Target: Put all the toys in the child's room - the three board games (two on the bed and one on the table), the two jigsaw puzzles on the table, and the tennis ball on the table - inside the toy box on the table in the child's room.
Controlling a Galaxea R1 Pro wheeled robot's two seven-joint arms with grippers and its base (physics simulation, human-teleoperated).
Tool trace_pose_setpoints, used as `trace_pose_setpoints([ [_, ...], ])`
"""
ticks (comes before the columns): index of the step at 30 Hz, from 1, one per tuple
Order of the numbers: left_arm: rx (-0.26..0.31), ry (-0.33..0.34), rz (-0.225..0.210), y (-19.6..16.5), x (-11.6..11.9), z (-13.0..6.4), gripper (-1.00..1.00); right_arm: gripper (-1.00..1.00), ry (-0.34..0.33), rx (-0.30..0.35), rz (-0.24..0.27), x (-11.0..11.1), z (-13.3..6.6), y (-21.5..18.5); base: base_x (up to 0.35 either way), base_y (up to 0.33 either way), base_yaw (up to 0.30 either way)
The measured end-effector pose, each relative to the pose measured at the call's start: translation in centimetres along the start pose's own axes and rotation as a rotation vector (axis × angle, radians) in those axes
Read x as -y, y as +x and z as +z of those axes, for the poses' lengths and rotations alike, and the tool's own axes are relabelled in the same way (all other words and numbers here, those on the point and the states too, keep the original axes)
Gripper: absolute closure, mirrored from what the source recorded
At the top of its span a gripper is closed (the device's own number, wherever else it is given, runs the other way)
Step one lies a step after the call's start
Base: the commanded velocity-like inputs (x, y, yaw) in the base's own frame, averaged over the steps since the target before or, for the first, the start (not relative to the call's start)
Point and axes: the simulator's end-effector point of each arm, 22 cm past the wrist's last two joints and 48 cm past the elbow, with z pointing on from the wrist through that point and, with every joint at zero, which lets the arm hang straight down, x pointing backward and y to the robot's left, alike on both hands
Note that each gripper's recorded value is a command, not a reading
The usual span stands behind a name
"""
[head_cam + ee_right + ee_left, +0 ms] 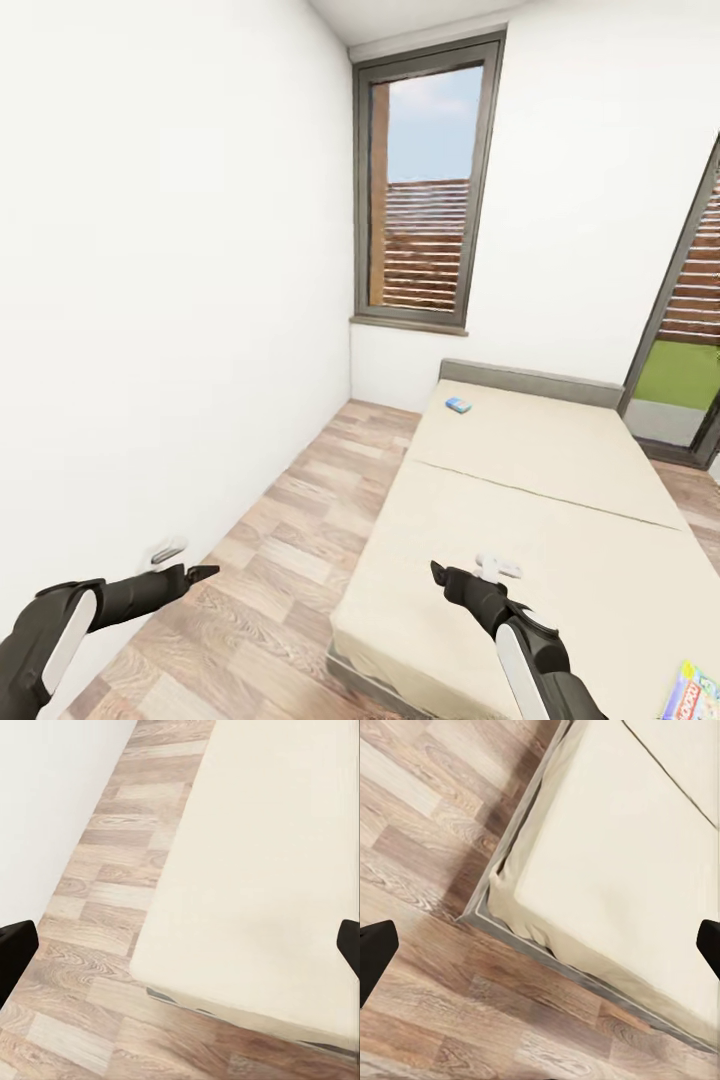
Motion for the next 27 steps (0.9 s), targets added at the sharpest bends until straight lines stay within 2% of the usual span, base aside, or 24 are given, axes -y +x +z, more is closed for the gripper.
trace_pose_setpoints([
  [11,-0.009,-0.005,-0.036,0.1,-0.6,-0.3,-1.0,-1.0,0.001,-0.001,0.002,0.0,0.1,0.1,0.0,0.0,-0.067],
  [18,0.018,-0.013,-0.061,-0.5,-1.4,-0.7,-1.0,-1.0,0.003,-0.013,0.004,0.1,0.3,0.6,0.005,0.0,-0.132],
  [27,0.033,-0.023,-0.081,-0.8,-2.3,-1.0,-1.0,-1.0,0.007,-0.025,0.006,0.3,0.6,1.1,0.156,0.108,-0.151],
])
